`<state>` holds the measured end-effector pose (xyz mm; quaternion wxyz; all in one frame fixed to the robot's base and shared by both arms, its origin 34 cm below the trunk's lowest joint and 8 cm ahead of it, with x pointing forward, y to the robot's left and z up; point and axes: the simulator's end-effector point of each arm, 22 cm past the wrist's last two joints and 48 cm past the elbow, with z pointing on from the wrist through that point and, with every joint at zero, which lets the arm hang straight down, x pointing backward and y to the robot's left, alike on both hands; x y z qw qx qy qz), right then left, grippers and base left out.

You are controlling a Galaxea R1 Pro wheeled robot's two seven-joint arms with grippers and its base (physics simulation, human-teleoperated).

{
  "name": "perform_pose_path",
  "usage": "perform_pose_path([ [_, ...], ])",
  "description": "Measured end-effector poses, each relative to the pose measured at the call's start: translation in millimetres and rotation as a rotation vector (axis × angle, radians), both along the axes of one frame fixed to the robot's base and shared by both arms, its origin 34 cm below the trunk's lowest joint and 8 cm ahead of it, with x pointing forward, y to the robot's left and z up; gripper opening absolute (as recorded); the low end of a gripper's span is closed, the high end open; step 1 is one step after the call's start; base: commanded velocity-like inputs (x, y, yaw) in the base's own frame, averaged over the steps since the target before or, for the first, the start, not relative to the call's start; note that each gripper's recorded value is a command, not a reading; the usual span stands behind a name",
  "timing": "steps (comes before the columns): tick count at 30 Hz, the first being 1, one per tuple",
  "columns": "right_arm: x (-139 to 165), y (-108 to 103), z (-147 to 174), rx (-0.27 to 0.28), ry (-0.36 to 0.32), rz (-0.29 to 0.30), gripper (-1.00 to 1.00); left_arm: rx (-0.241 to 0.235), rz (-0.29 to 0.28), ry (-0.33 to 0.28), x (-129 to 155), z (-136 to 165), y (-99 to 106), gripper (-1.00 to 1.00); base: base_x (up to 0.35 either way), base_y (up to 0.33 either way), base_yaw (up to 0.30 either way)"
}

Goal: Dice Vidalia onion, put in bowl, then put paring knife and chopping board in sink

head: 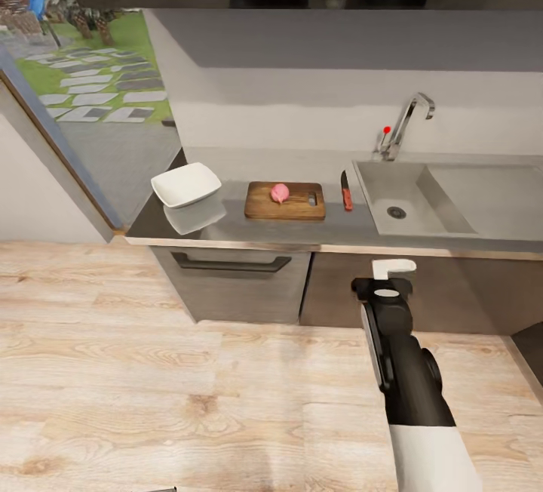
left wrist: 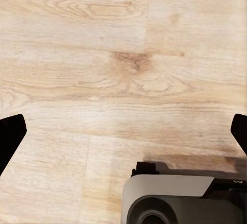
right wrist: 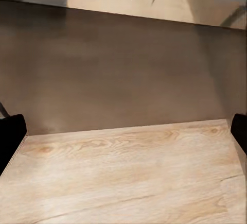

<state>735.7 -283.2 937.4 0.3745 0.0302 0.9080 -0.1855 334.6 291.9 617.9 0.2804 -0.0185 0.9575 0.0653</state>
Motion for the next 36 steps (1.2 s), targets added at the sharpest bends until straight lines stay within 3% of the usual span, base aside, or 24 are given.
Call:
perform_pose_path([
  [4, 21, 7, 23, -0.004, -0.031, 0.016, 1.0, 0.0, 0.0, 0.0, 0, 0, 0, 1.0, 0.0, 0.0, 0.0],
  [12, 86, 17, 114, -0.011, -0.153, 0.033, 1.0, 0.0, 0.0, 0.0, 0, 0, 0, 1.0, 0.0, 0.0, 0.0],
  [18, 121, 21, 152, -0.017, -0.199, 0.044, 1.0, 0.0, 0.0, -0.001, 0, 0, 0, 1.0, 0.0, 0.0, 0.0],
  [23, 161, 31, 173, -0.034, -0.179, 0.07, 1.0, -0.001, -0.001, -0.001, 0, 0, 0, 1.0, 0.0, 0.0, 0.0],
  [24, 182, 37, 178, -0.045, -0.147, 0.087, 1.0, -0.002, -0.001, -0.001, 1, 0, -1, 1.0, 0.0, 0.0, 0.0],
  [28, 211, 43, 200, -0.066, -0.116, 0.108, 1.0, -0.002, -0.002, -0.001, 1, 0, -1, 1.0, 0.0, 0.0, 0.0],
  [33, 224, 48, 210, -0.06, -0.1, 0.12, 1.0, -0.002, -0.002, -0.001, 1, 0, -1, 1.0, 0.0, 0.0, 0.0],
  [36, 226, 49, 207, -0.018, -0.092, 0.115, 1.0, -0.002, -0.002, -0.001, 1, 0, -1, 1.0, 0.0, 0.0, 0.0],
])
